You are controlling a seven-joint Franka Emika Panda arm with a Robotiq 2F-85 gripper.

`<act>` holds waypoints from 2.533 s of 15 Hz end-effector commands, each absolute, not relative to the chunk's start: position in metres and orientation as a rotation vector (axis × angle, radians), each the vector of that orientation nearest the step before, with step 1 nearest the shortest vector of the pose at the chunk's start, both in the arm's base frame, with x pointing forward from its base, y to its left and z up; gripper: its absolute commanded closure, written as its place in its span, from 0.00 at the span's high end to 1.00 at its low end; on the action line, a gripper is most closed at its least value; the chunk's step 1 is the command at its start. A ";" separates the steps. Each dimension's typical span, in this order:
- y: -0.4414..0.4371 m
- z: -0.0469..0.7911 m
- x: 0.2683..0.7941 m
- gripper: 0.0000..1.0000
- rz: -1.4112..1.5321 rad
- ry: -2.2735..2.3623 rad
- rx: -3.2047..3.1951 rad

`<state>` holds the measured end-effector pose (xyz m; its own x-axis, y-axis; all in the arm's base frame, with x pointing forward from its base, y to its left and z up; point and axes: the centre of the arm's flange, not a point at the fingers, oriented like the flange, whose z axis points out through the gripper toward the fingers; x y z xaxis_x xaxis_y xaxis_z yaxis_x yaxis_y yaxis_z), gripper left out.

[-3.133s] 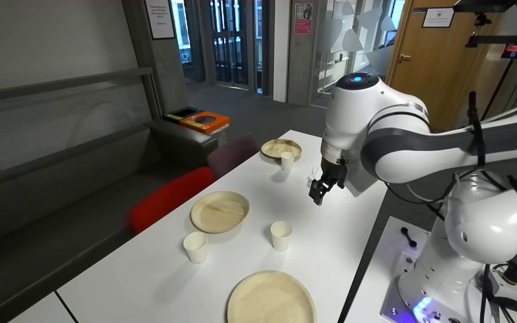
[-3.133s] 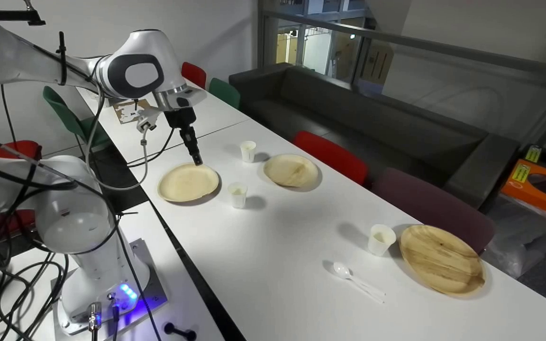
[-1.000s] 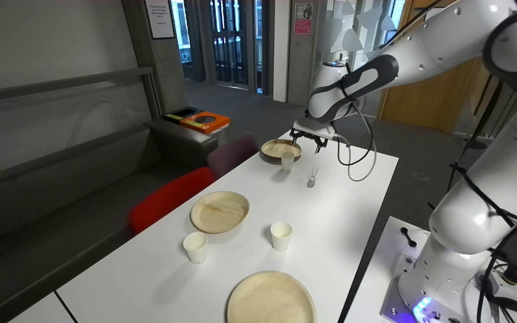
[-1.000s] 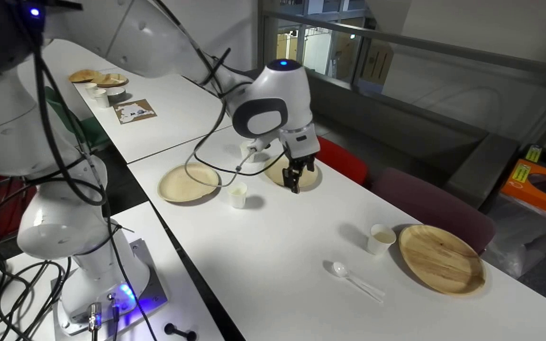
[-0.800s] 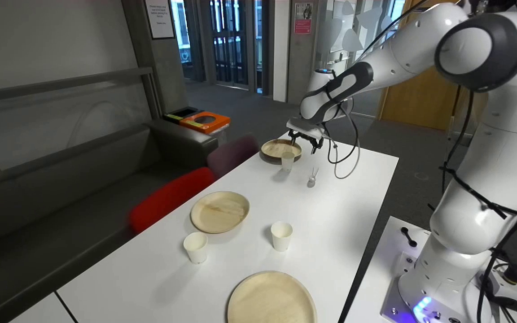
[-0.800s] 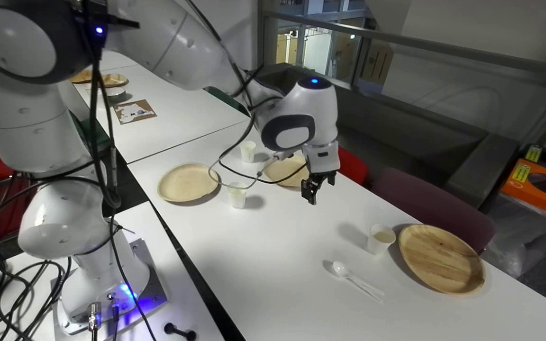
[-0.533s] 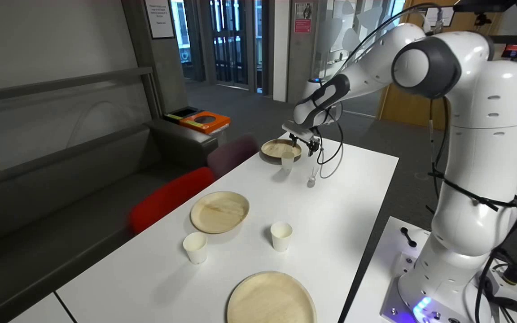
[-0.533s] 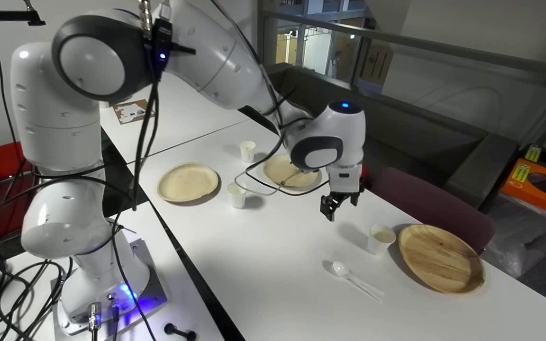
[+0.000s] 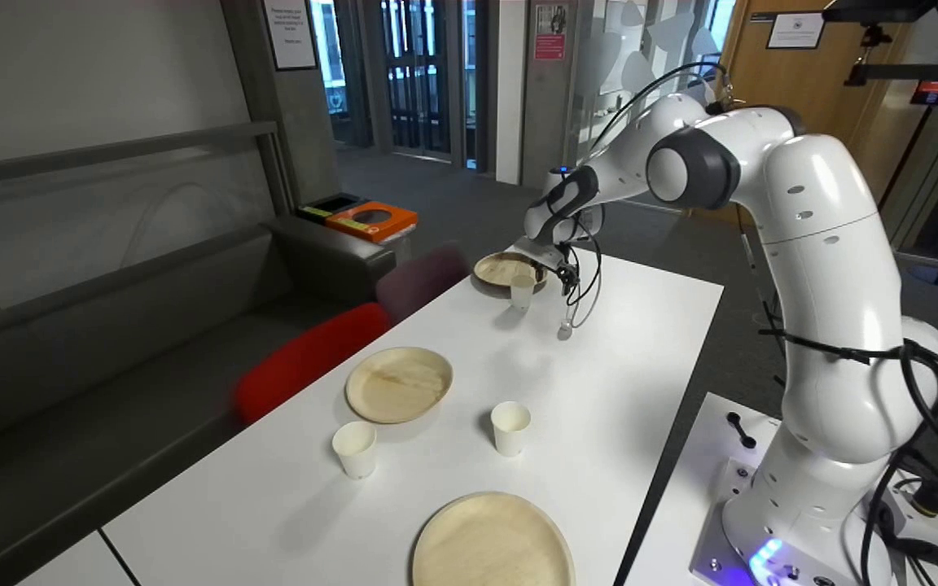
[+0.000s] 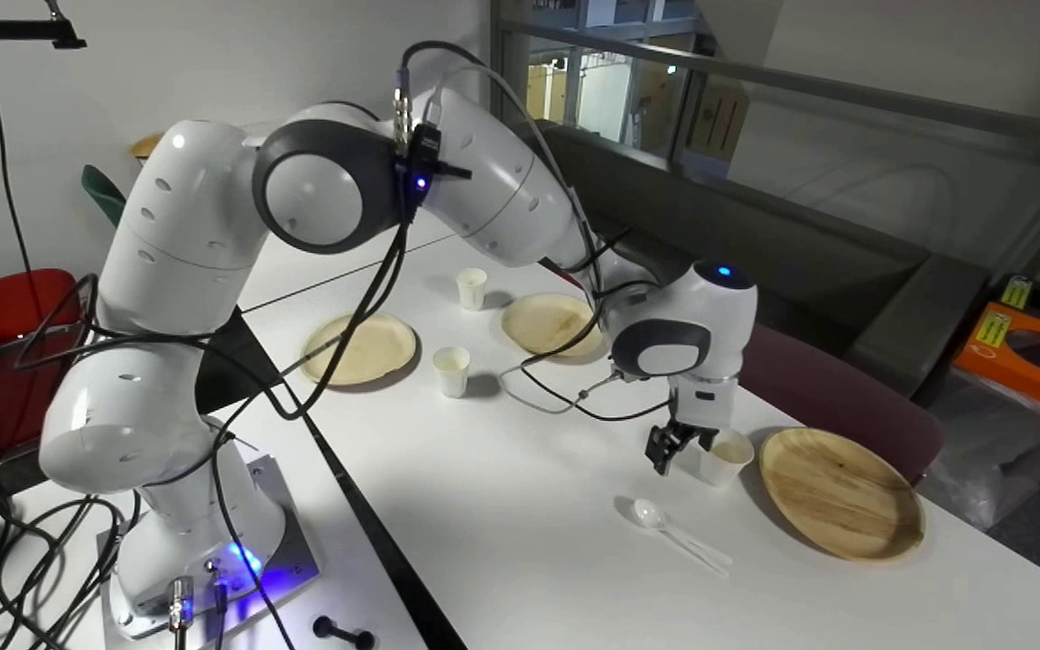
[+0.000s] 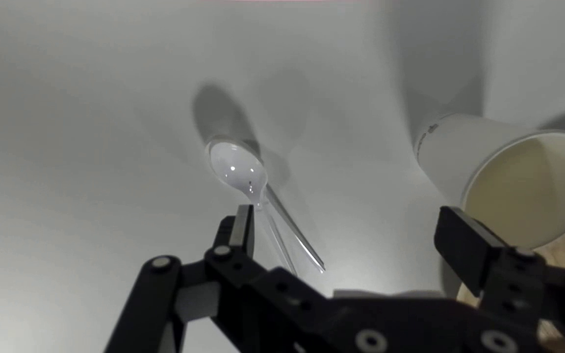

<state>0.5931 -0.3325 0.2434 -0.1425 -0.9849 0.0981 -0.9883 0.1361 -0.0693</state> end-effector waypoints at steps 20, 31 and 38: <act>-0.403 0.219 0.563 1.00 0.054 -2.093 2.257; -0.380 0.173 0.569 1.00 -0.041 -2.006 2.262; -0.386 0.153 0.566 0.74 -0.074 -1.984 2.244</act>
